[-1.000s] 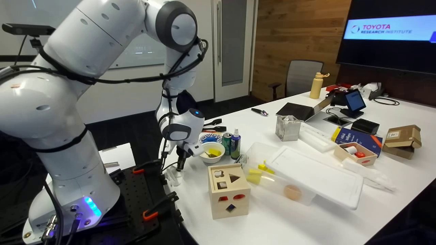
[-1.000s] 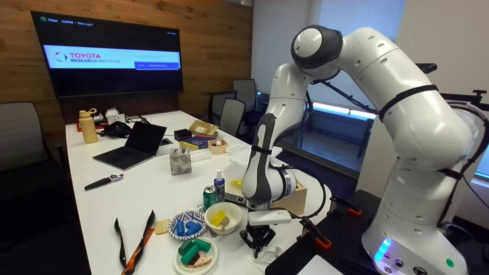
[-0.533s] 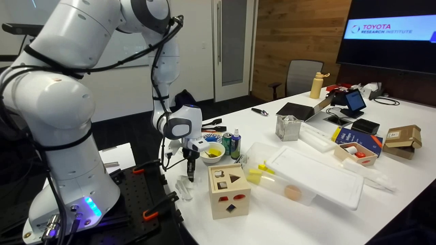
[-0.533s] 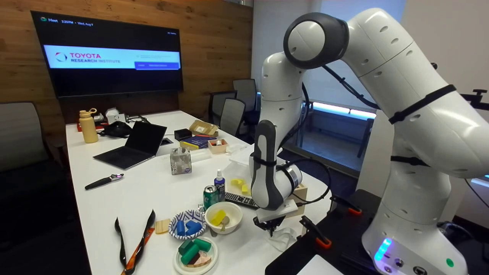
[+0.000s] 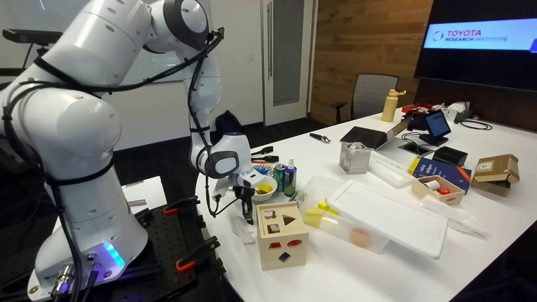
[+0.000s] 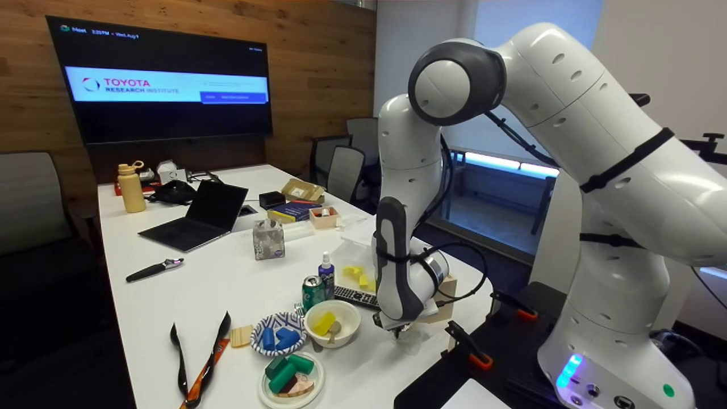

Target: Put the spoon in the bowl, then use the paper towel to clean the surface

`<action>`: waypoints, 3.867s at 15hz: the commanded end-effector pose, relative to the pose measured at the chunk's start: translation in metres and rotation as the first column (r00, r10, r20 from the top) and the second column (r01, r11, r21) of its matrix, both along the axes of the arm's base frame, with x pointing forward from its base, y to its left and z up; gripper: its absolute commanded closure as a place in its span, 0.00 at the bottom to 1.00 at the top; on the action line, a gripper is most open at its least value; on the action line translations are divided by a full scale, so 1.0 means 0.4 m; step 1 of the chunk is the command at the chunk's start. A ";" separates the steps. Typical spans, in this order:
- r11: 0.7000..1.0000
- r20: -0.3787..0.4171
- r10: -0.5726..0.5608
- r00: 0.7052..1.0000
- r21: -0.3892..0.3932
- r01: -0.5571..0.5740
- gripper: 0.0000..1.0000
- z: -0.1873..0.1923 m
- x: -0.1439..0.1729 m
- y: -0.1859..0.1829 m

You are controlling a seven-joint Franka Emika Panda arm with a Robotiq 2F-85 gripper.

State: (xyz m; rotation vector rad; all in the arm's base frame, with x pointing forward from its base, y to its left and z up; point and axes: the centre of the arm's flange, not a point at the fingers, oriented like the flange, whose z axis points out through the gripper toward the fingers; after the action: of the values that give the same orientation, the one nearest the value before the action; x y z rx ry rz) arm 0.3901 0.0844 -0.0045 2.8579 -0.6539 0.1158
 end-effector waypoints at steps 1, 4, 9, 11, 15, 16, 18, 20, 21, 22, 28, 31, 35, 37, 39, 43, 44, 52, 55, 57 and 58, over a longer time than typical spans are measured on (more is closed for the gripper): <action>0.998 0.073 0.012 0.997 0.054 -0.016 1.00 -0.018 0.031 -0.007; 0.996 0.122 0.021 0.992 0.081 -0.031 1.00 -0.012 0.063 -0.011; 0.994 0.180 0.050 0.982 0.084 -0.066 1.00 0.006 0.126 -0.033; 0.994 0.182 0.059 0.981 0.079 -0.074 1.00 0.005 0.147 -0.036; 0.999 0.146 0.039 0.988 0.007 -0.041 1.00 0.000 0.148 -0.055; 0.999 0.142 0.033 0.989 -0.007 -0.032 1.00 -0.002 0.144 -0.059; 0.998 0.150 0.049 0.987 0.042 -0.056 1.00 -0.005 0.133 -0.050; 0.987 0.139 0.064 0.988 0.137 -0.083 1.00 -0.008 0.119 -0.016; 0.979 0.128 0.069 0.989 0.184 -0.092 1.00 -0.001 0.105 0.003; 0.972 0.106 0.069 0.992 0.215 -0.090 1.00 0.004 0.093 0.024; 0.989 -0.049 -0.060 0.997 0.130 0.066 1.00 0.061 -0.037 0.036; 0.990 -0.106 -0.142 0.984 -0.022 0.141 1.00 0.077 -0.084 -0.004; 0.996 -0.213 -0.061 0.975 0.053 0.073 1.00 0.041 -0.106 -0.012; 0.989 -0.207 0.018 0.978 0.145 0.012 1.00 0.015 -0.095 0.033; 0.973 -0.215 0.122 0.969 0.220 -0.073 1.00 0.008 -0.071 0.104; 0.900 -0.194 0.306 0.932 0.378 -0.217 1.00 0.004 -0.028 0.230; 0.876 -0.190 0.350 0.917 0.413 -0.249 1.00 -0.002 -0.022 0.254; 0.684 -0.106 0.606 0.788 0.575 -0.448 1.00 -0.067 -0.006 0.469; 0.691 -0.077 0.616 0.784 0.531 -0.491 1.00 -0.069 0.017 0.484; 0.688 -0.068 0.625 0.778 0.519 -0.508 1.00 -0.062 0.028 0.491; 0.677 -0.066 0.635 0.770 0.527 -0.513 1.00 -0.063 0.031 0.492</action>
State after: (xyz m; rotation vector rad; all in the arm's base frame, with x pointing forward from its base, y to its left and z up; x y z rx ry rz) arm 0.3940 0.2785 -0.0184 3.3795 0.3089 -0.3775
